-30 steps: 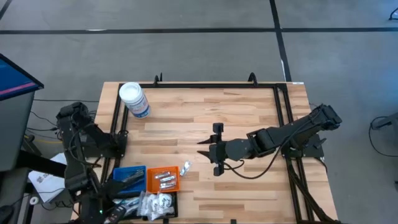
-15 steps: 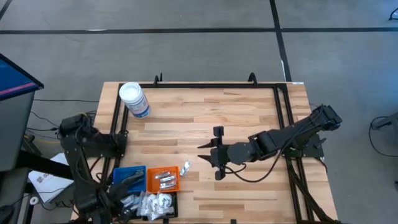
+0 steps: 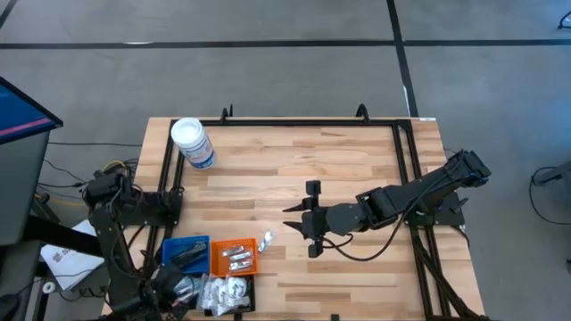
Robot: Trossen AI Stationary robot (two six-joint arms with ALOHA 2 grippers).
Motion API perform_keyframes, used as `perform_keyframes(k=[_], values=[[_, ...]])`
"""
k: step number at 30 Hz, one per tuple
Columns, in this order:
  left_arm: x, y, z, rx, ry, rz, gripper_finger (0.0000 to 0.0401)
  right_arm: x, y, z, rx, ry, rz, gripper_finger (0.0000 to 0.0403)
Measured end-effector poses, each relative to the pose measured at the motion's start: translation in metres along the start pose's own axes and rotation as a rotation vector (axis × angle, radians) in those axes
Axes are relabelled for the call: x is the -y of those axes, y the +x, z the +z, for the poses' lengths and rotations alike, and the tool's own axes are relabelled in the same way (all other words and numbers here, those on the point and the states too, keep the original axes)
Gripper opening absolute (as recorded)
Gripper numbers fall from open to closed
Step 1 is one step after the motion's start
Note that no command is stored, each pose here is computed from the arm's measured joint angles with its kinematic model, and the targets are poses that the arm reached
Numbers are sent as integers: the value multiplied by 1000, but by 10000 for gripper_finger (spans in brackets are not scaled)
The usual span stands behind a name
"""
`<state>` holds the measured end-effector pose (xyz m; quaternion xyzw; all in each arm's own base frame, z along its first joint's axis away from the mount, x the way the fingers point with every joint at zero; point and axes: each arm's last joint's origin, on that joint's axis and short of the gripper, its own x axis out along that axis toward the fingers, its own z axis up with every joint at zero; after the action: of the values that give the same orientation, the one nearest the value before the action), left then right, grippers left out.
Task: Pick & Place Travel size toiletries
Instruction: Put the blue toothbrush into the left black basket
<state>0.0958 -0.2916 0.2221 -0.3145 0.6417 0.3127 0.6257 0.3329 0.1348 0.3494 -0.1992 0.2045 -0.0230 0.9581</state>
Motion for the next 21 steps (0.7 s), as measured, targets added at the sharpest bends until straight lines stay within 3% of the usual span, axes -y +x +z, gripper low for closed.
perform_keyframes(k=[9, 13, 17, 21], values=[[-1, 2, 0, -19, 28, 40, 159, 1, 0, 0, -1, 0, -1, 127], [-1, 2, 1, -16, 32, 44, 187, 1, 0, 0, -1, 0, -1, 129], [-1, 2, 2, -40, 32, 60, 156, 2, 2, -1, -4, 3, -6, 129], [-1, 2, -1, -88, 35, 76, 52, 2, 2, -1, -4, 10, -6, 127]])
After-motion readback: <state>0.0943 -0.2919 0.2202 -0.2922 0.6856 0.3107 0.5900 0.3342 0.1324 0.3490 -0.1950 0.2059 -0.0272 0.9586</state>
